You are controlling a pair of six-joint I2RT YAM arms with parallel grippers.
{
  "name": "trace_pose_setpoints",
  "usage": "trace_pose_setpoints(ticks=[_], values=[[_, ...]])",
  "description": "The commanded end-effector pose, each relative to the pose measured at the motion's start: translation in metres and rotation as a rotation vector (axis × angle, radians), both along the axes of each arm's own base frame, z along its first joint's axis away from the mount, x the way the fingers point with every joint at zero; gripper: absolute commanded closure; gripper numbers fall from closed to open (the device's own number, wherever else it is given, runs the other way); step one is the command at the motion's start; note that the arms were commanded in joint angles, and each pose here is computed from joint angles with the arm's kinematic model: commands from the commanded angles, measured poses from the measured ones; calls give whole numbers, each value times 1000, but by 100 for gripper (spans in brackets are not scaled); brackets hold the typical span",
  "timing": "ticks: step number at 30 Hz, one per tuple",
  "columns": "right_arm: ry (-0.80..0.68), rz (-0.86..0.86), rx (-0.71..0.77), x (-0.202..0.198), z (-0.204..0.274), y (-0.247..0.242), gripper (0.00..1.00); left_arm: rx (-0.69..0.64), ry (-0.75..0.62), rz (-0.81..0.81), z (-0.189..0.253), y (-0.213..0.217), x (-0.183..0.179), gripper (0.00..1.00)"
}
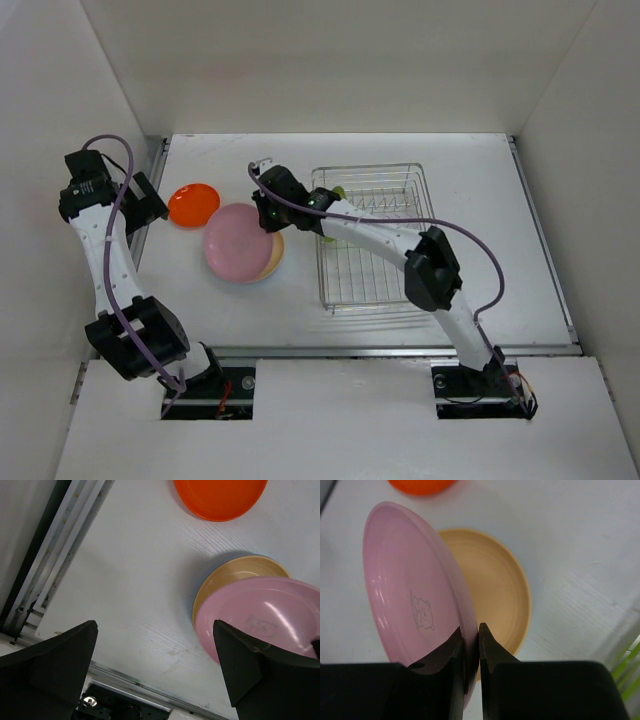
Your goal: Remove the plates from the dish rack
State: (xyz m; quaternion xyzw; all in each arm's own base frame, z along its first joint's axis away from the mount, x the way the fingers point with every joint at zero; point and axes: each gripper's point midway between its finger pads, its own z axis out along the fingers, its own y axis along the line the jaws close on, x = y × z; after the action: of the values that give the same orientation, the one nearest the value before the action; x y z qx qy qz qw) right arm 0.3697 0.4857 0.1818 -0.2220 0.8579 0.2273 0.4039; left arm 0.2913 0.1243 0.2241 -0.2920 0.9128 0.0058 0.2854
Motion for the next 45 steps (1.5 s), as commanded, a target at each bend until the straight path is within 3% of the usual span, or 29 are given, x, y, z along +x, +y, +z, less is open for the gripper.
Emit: trace_pose_setpoints(ticks=[1, 5, 8, 9, 12, 16, 17, 24, 28, 29, 32, 35, 38, 45], values=[[-28, 104, 216, 3, 55, 35, 100, 28, 7, -1, -1, 4, -6, 0], [50, 81, 223, 12, 21, 37, 100, 12, 19, -7, -5, 2, -7, 0], [109, 92, 179, 11, -7, 34, 78, 9, 17, -20, -4, 0, -6, 0], [124, 89, 163, 10, -17, 33, 67, 9, 17, -20, -4, 0, -6, 0], [131, 33, 101, 14, -33, 21, 54, 9, 17, -20, -4, 0, -6, 0], [132, 29, 54, 10, -34, 10, 21, -7, 18, -39, -5, -4, -7, 0], [128, 37, 44, 10, -32, 9, 19, -3, 10, -39, -2, -4, -7, 0], [89, -54, -32, 15, -19, -18, 15, -21, -11, -56, 1, -8, -4, 0], [37, -135, -20, 10, 22, -47, 15, -34, -11, -90, 1, -13, -5, 0], [-21, -177, 39, 7, 65, -61, 15, -45, -8, -108, 1, -16, -6, 0], [-135, -389, 42, 12, 108, -121, 15, -71, -44, -194, 10, -30, -7, 0], [-148, -571, -37, 23, 106, -174, 15, -88, -65, -274, 15, -42, -11, 0], [-54, -626, -106, 35, 74, -205, 15, -70, -59, -357, 16, -57, -12, 0], [96, -528, -92, 50, 20, -183, 16, -65, -20, -462, 14, -76, -20, 0]])
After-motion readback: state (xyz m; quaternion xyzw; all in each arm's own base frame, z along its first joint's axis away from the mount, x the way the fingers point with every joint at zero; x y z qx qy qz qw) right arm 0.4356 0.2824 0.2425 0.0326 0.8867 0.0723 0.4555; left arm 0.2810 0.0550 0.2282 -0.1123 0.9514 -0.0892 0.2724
